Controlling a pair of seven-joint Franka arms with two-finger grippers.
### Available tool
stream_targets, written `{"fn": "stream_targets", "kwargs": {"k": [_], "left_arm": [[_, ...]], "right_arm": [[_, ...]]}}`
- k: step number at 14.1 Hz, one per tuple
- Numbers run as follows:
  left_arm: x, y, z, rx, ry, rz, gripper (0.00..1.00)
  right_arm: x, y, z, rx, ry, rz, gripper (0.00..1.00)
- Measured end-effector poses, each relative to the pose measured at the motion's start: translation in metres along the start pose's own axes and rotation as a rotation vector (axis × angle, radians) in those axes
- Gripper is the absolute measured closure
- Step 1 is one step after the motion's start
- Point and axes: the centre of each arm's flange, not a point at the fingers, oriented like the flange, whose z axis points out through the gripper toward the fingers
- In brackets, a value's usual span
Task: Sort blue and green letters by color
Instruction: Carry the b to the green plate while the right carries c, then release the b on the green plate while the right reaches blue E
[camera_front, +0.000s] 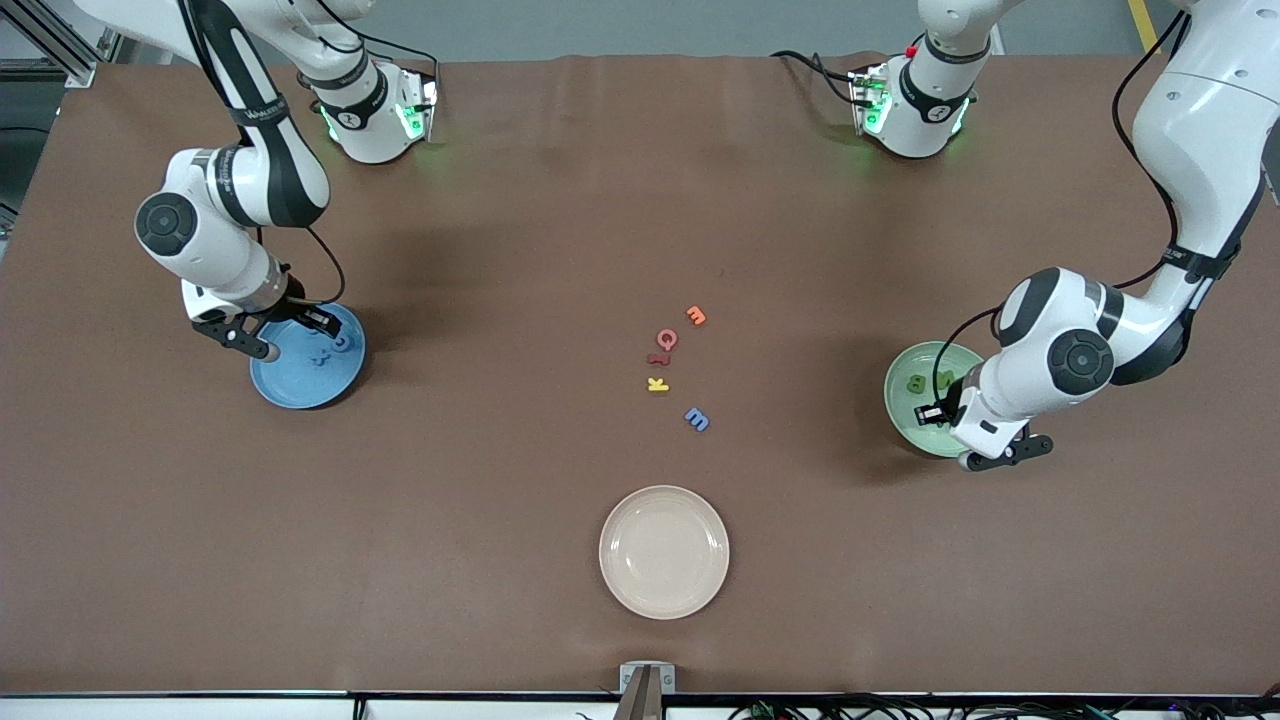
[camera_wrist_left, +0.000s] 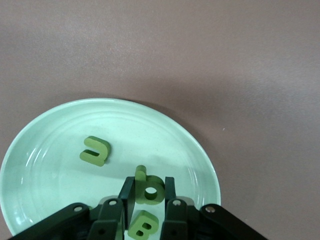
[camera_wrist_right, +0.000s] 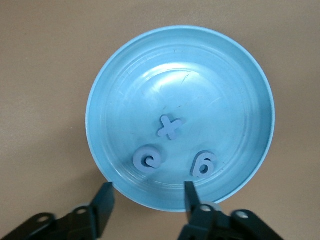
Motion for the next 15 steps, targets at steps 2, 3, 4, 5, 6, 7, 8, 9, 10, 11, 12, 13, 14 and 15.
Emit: {"fn": "stream_targets", "kwargs": {"k": [2, 3, 4, 5, 6, 7, 8, 9, 10, 11, 12, 13, 14, 15], "left_arm": [[0.0, 0.0, 0.002, -0.001, -0.003, 0.0, 0.73], [0.0, 0.0, 0.003, -0.001, -0.005, 0.0, 0.73], [0.0, 0.0, 0.004, -0.002, -0.007, 0.0, 0.73], [-0.001, 0.0, 0.005, -0.003, -0.009, 0.001, 0.73], [-0.001, 0.0, 0.006, -0.003, -0.01, 0.006, 0.73], [-0.001, 0.0, 0.006, -0.004, -0.011, 0.016, 0.73], [0.0, 0.0, 0.006, -0.003, -0.011, 0.023, 0.73], [0.0, -0.001, 0.007, -0.003, -0.011, 0.028, 0.73], [0.0, -0.001, 0.007, -0.002, -0.011, 0.03, 0.73], [0.0, -0.002, 0.007, -0.002, -0.011, 0.03, 0.73], [0.001, -0.003, 0.007, -0.001, -0.011, 0.029, 0.7], [0.001, -0.003, 0.007, -0.001, -0.011, 0.029, 0.7], [0.001, -0.004, 0.007, -0.001, -0.01, 0.028, 0.62], [0.001, -0.004, 0.007, -0.001, -0.01, 0.028, 0.54]], "right_arm": [[-0.001, -0.002, 0.0, 0.0, 0.0, -0.003, 0.12], [-0.001, -0.003, 0.0, 0.0, 0.0, -0.005, 0.01], [-0.002, -0.004, 0.0, 0.0, 0.0, -0.008, 0.0], [-0.002, -0.006, -0.001, 0.001, 0.001, -0.011, 0.0], [-0.002, -0.011, -0.004, 0.003, 0.004, -0.008, 0.0], [-0.002, -0.02, -0.008, 0.005, 0.01, 0.005, 0.0], [-0.004, -0.035, -0.014, 0.007, 0.018, 0.023, 0.0], [-0.009, -0.056, -0.021, 0.01, 0.025, 0.048, 0.0], [-0.017, -0.083, -0.028, 0.012, 0.032, 0.076, 0.0], [-0.028, -0.112, -0.035, 0.018, 0.041, 0.102, 0.0], [-0.041, -0.144, -0.04, 0.026, 0.051, 0.12, 0.0], [-0.055, -0.176, -0.042, 0.032, 0.058, 0.117, 0.0], [-0.069, -0.205, -0.043, 0.037, 0.063, 0.1, 0.0], [-0.082, -0.234, -0.043, 0.039, 0.065, 0.084, 0.0]]}}
